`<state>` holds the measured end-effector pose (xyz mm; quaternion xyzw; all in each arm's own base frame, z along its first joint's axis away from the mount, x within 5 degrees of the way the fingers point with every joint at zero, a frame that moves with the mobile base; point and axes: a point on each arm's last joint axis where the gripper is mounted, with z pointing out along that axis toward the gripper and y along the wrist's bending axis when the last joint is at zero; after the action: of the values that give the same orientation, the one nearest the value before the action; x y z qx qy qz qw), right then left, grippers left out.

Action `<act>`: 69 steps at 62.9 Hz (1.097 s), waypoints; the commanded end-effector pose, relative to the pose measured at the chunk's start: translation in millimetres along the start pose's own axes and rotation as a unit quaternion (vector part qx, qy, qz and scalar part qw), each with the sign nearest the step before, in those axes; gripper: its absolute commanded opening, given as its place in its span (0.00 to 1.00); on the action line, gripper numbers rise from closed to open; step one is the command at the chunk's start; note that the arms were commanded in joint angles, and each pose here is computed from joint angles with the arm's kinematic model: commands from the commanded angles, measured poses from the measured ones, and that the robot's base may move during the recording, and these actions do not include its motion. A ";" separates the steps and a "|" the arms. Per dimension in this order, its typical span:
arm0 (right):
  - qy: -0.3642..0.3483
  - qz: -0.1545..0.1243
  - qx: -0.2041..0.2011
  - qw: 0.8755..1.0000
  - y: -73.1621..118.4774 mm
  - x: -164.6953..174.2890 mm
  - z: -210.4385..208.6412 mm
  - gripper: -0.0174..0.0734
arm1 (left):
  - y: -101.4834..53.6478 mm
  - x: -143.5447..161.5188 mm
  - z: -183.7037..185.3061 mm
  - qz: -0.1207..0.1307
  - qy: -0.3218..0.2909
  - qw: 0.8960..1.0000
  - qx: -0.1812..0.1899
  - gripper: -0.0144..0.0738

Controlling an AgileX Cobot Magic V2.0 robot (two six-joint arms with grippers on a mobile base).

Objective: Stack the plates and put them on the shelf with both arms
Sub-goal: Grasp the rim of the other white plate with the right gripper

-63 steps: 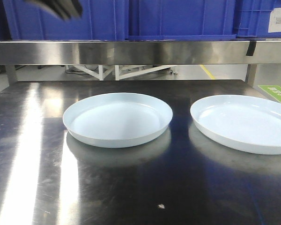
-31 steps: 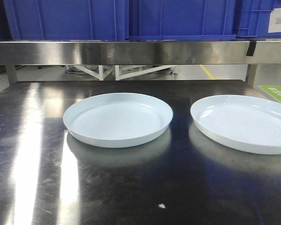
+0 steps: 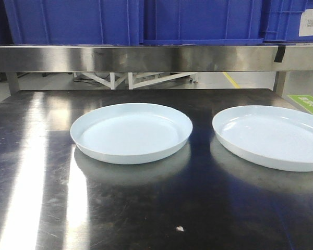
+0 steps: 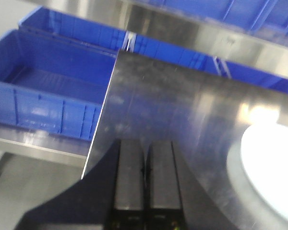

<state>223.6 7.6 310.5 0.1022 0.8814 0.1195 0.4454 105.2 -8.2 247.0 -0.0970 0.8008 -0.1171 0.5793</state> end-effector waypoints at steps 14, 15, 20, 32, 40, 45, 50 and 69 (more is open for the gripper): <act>-0.057 0.000 -0.010 0.998 5.1 -17.9 -9.0 0.75 | -4.8 -16.6 -2.0 0.005 -0.064 0.998 0.017 0.27; -0.056 0.000 -0.010 0.998 5.1 -17.8 -8.9 0.75 | -4.8 -16.6 -2.0 0.005 -0.064 0.998 0.017 0.27; -0.054 0.000 -0.010 0.998 5.1 -17.3 -8.9 0.74 | -4.8 -16.6 -2.0 0.005 -0.064 0.998 0.017 0.27; -0.036 0.000 -0.009 0.999 4.7 -14.3 -6.4 0.28 | -4.8 -16.6 -2.0 0.005 -0.064 0.998 0.017 0.27; -0.018 -0.001 -0.009 1.000 4.5 -11.1 -5.1 0.27 | -4.8 -16.6 -2.0 0.005 -0.064 0.998 0.017 0.27; -0.018 0.000 -0.009 1.000 4.5 -11.2 -5.1 0.25 | -4.8 -16.6 -2.0 0.005 -0.064 0.998 0.017 0.27; -0.015 0.000 -0.009 1.000 4.5 -10.7 -5.1 0.25 | -4.8 -16.6 -2.0 0.005 -0.064 0.998 0.017 0.27; 0.004 -0.001 -0.009 1.000 4.6 -7.2 -5.1 0.64 | -4.8 -16.6 -2.0 0.005 -0.064 0.998 0.017 0.27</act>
<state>221.5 9.9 301.1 0.0976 0.9034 0.1239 0.3988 105.8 -8.0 246.9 -0.0943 0.7951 -0.1158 0.5878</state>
